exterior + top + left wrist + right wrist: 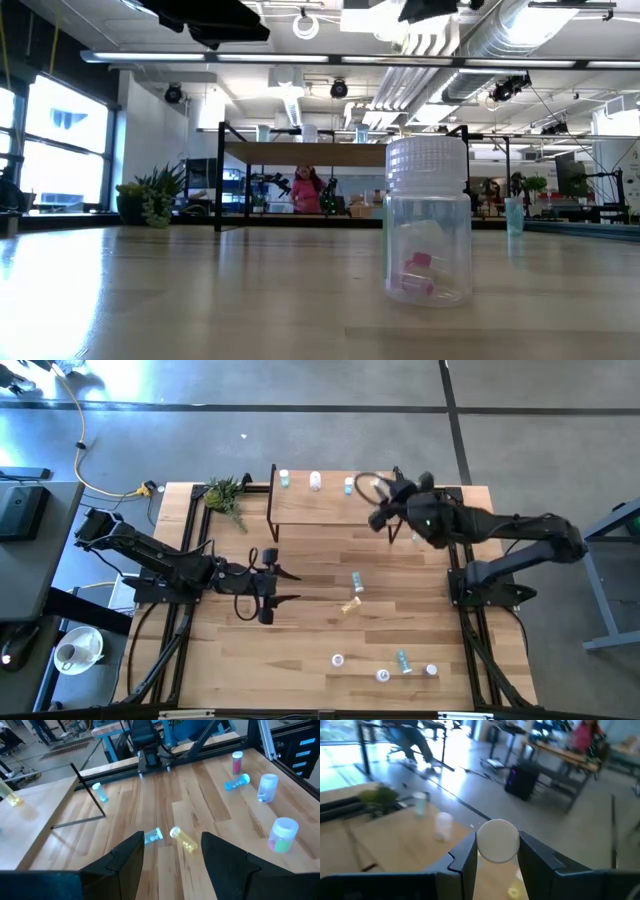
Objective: Pick and place medicine bottles onto shelf by color
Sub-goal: Put the bottom yellow pill bottle on the shelf aligned with the other yellow pill bottle
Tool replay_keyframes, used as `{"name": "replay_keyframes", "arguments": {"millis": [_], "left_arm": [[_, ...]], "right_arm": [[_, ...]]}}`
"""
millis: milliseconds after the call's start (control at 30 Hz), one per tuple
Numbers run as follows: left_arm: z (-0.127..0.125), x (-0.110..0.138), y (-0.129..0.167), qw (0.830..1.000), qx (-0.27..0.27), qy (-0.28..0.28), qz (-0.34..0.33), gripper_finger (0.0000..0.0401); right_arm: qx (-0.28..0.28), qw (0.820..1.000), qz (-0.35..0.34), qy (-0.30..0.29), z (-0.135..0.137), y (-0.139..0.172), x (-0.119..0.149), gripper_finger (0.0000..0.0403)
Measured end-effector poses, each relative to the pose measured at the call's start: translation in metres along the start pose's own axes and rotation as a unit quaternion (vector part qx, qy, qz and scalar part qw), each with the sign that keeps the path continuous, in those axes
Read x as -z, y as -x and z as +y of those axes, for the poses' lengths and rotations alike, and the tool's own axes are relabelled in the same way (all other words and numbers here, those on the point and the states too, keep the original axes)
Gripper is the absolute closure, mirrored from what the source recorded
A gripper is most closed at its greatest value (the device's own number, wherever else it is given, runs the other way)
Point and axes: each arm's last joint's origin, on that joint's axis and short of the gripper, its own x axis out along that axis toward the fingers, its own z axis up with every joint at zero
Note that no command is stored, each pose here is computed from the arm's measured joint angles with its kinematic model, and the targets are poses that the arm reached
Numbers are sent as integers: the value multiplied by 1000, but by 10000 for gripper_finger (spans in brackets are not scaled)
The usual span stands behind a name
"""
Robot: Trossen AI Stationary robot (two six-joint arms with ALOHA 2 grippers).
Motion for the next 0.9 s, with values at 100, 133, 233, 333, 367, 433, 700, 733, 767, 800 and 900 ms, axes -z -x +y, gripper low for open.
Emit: {"name": "replay_keyframes", "arguments": {"millis": [100,133,233,333,367,433,700,733,767,800,900], "left_arm": [[0,0,0,1000,0,0,0,216],[0,0,0,1000,0,0,0,216],[0,0,0,1000,0,2,0,216],[0,0,0,1000,0,1,0,216],[0,0,0,1000,0,1,0,216],[0,0,0,1000,0,1,0,216],[0,0,0,1000,0,1,0,216],[0,0,0,1000,0,1,0,216],[0,0,0,1000,0,1,0,216],[0,0,0,1000,0,1,0,216],[0,0,0,1000,0,1,0,216]], "right_arm": [[14,999,35,-17,-14,-15,6,289],[16,999,45,-25,-19,-21,8,289],[6,995,82,-58,-31,-34,14,289],[2,990,109,-91,-42,-41,19,289],[4,988,118,-98,-45,-43,21,289],[10,986,133,-103,-49,-44,24,289],[12,979,181,-93,-43,-59,37,289],[12,978,189,-88,-40,-63,40,289],[12,977,196,-84,-38,-67,42,289],[11,976,203,-80,-35,-70,45,289],[14,973,222,-69,-30,-81,52,289]]}}
